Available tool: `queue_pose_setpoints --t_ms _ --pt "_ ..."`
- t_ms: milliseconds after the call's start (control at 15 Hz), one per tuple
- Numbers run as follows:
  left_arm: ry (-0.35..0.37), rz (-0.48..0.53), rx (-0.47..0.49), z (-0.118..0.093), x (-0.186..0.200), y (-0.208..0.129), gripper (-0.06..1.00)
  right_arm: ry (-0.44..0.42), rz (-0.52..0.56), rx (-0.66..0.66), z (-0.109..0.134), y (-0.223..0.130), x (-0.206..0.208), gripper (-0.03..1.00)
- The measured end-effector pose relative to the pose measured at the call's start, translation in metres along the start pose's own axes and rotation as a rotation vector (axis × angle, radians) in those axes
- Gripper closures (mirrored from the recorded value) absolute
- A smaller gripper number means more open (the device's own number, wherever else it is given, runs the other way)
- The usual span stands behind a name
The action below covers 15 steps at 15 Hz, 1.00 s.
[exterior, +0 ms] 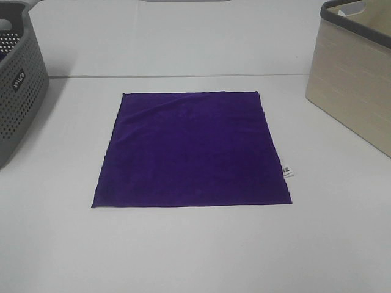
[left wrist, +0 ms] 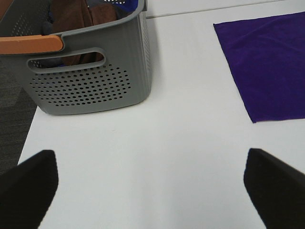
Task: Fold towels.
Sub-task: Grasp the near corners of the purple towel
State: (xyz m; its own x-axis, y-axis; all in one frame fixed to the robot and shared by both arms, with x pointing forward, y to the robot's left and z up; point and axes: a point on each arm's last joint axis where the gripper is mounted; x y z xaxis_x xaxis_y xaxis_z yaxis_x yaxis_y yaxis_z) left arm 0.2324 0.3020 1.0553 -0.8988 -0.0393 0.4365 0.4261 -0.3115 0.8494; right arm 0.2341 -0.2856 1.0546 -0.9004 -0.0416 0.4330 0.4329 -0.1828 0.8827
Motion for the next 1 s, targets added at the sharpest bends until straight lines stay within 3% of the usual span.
queue_pose_setpoints --t_ms 467,667,1000 --pt "0.0 0.0 0.0 0.0 0.0 0.0 -0.04 0.0 0.0 0.0 0.0 0.0 0.0 0.2" --pt "0.0 0.0 0.0 0.0 0.0 0.0 -0.04 -0.01 -0.001 -0.011 -0.0009 0.0 0.0 0.01" --pt "0.0 0.0 0.0 0.0 0.0 0.0 -0.04 -0.057 -0.006 -0.042 -0.0052 0.0003 0.0001 -0.02"
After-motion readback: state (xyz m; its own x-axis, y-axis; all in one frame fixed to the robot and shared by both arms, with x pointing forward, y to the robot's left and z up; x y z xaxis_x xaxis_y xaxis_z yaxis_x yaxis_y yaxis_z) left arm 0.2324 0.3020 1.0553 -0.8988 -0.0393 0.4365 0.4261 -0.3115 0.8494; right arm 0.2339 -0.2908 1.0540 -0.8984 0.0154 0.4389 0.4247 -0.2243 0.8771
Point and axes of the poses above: a point on each arm's last joint axis where the gripper is mounted, x pointing back along that axis away from the gripper, z along the wrist's bending axis when the last joint is at zero, y = z × x, and after that the axes turned 13 degrees about -x, right-handed
